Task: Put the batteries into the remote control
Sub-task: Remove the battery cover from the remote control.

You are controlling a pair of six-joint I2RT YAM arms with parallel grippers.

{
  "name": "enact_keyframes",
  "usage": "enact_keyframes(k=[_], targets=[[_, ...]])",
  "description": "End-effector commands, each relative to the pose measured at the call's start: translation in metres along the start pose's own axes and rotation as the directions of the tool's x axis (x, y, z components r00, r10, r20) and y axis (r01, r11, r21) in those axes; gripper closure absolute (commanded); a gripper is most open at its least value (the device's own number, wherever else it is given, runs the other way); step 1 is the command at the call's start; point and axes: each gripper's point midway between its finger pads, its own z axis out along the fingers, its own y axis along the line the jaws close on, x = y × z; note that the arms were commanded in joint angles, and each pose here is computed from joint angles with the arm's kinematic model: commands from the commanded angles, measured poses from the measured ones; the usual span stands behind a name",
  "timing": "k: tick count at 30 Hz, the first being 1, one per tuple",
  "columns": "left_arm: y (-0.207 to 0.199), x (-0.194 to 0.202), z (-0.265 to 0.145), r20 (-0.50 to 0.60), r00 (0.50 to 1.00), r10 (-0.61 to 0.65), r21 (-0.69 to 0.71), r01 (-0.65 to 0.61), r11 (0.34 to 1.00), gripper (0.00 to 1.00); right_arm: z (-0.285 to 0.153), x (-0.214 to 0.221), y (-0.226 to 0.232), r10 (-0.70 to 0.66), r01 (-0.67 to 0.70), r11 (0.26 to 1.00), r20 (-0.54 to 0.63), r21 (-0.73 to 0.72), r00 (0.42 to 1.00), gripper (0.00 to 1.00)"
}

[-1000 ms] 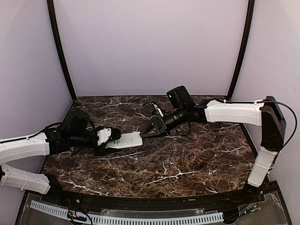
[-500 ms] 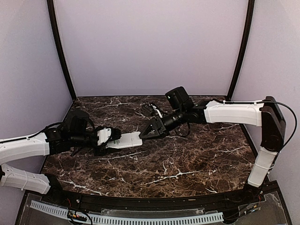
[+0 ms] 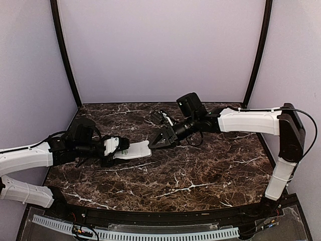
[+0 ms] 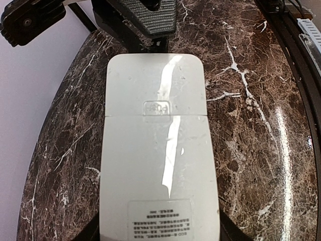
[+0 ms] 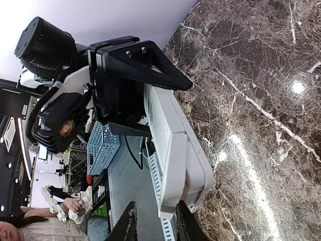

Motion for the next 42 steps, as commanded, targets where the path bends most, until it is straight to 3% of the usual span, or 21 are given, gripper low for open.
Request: enact_keyframes(k=[1, 17, 32, 42], targets=[[0.005, -0.010, -0.003, 0.030, 1.000, 0.005, -0.013, -0.005, 1.000, 1.00, 0.005, -0.005, 0.016, -0.045, 0.045, 0.998, 0.001, -0.047, 0.999, 0.76], [0.005, -0.011, -0.004, 0.035, 0.999, 0.005, -0.016, -0.005, 1.000, 1.00, 0.022, -0.008, 0.019, -0.050, 0.049, 0.995, -0.015, -0.086, 0.999, 0.76], [0.006, -0.011, -0.005, 0.037, 0.999, 0.008, -0.024, -0.007, 1.000, 1.00, 0.019, -0.004, -0.004, 0.035, -0.035, 0.999, -0.023, 0.001, 0.999, 0.94], [0.007, -0.010, -0.005, 0.031, 0.999, 0.009, -0.032, -0.008, 0.999, 1.00, 0.004, -0.009, 0.012, 0.017, -0.018, 0.999, -0.008, -0.031, 1.000, 0.96]])
